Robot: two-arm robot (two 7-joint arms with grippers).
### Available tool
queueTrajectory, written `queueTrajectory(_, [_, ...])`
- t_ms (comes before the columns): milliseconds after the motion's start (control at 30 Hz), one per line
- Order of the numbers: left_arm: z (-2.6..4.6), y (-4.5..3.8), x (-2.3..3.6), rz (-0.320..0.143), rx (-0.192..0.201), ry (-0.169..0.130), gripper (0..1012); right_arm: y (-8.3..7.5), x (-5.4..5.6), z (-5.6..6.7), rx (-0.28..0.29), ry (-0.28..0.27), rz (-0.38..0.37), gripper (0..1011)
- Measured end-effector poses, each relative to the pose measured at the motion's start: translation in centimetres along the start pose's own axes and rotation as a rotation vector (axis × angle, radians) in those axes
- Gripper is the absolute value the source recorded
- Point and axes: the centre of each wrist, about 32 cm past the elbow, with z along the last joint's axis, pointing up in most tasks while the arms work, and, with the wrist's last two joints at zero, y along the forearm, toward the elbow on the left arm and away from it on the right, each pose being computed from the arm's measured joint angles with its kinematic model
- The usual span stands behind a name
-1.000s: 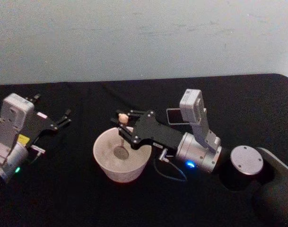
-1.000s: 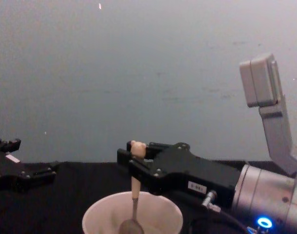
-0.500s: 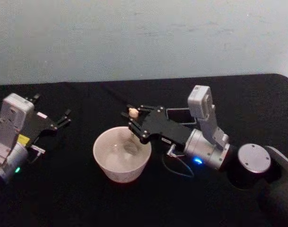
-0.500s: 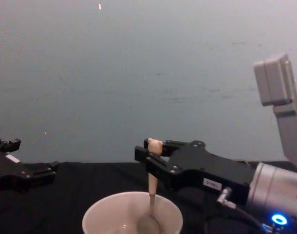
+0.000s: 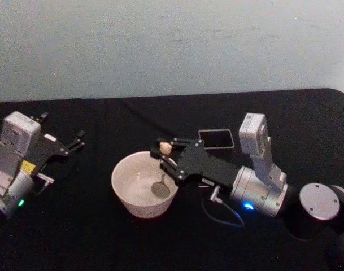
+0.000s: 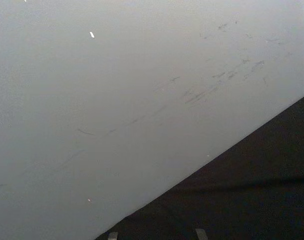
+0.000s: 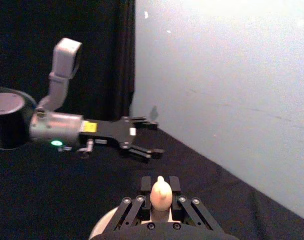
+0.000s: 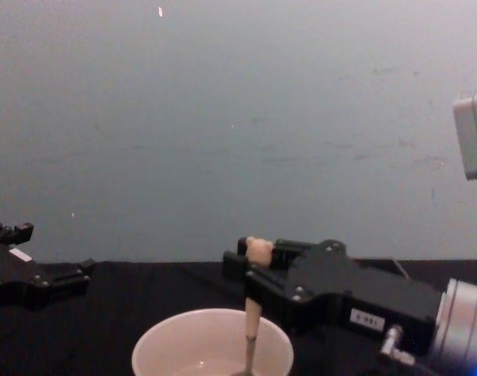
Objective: Pick up the stirring spoon with one hand, stir inside the cup, then place it back in its original position.
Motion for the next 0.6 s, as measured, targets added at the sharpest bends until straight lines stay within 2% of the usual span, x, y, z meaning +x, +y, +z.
queueTrajectory(200, [0.00, 0.00, 0.00, 0.000, 0.000, 0.000, 1001, 0.3, -0.9, -0.1, 0.001, 0.014, 0.041, 211])
queueTrajectory(333, [0.00, 0.00, 0.00, 0.000, 0.000, 0.000, 1002, 1.2, -1.4, -0.1, 0.012, 0.024, 0.058, 211])
queueTrajectory(600, [0.00, 0.00, 0.00, 0.000, 0.000, 0.000, 1001, 3.1, -1.0, -0.4, 0.023, 0.020, 0.028, 211])
